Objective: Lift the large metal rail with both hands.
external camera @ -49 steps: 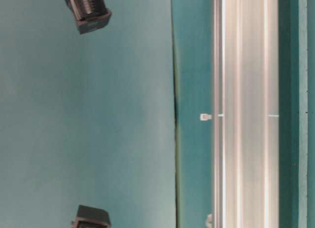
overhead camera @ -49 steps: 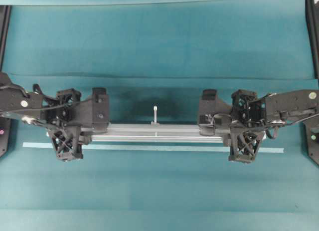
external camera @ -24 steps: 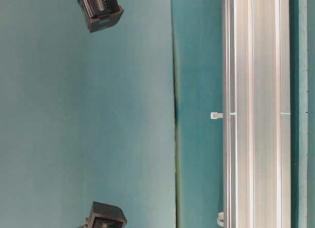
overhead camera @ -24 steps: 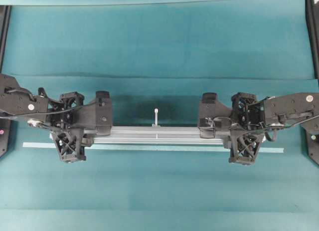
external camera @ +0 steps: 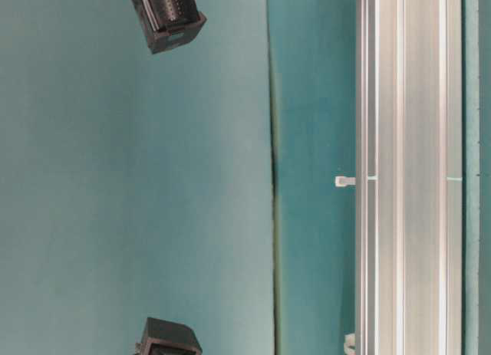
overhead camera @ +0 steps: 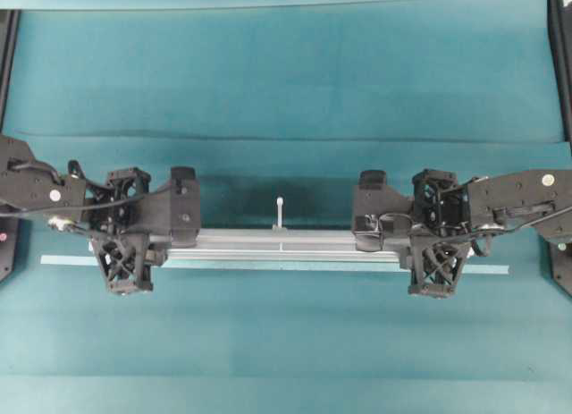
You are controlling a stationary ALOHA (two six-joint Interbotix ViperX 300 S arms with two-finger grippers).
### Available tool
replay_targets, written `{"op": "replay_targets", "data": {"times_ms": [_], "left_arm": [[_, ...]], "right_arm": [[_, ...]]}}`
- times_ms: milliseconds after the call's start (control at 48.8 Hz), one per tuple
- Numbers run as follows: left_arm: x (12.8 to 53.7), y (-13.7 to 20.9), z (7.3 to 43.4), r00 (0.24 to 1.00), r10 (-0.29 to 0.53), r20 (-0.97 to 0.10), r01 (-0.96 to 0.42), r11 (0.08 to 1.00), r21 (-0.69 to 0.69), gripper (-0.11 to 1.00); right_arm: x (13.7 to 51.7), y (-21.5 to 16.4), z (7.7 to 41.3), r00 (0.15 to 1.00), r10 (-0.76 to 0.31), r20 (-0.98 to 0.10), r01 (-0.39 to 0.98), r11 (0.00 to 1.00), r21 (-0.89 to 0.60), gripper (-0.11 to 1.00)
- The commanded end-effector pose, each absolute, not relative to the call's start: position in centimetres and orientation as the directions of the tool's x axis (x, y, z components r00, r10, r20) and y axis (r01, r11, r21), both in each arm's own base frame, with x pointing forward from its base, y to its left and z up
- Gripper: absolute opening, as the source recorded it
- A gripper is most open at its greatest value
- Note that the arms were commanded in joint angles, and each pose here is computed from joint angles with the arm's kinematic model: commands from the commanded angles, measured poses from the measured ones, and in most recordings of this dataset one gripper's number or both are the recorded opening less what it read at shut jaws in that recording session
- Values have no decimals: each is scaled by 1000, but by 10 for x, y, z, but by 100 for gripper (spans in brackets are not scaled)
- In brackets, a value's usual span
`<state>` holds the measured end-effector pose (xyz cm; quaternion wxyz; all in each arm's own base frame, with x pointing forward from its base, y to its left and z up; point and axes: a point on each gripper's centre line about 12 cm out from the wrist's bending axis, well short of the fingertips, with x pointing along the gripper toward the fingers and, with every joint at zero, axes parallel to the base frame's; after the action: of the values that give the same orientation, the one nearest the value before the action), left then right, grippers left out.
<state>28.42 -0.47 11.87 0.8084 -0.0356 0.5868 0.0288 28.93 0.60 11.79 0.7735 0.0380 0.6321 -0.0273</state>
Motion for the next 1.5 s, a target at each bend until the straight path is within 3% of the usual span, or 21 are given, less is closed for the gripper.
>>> {"op": "replay_targets", "data": {"times_ms": [0,533,1066,1475], "left_arm": [[288,-5,123,334,3,-942,-90,996,-29,36],[297,1,123,398,8,-917,-95,995,-32,36],[300,5,118,404,14,-915,-108,994,-33,36],[300,4,117,393,13,-920,-102,994,-29,36]], "right_arm": [[289,8,114,193,8,-981,97,995,28,39],[285,8,110,202,12,-979,132,990,40,39],[285,8,110,204,12,-979,135,990,41,39],[290,9,111,258,20,-966,143,988,58,39]]}}
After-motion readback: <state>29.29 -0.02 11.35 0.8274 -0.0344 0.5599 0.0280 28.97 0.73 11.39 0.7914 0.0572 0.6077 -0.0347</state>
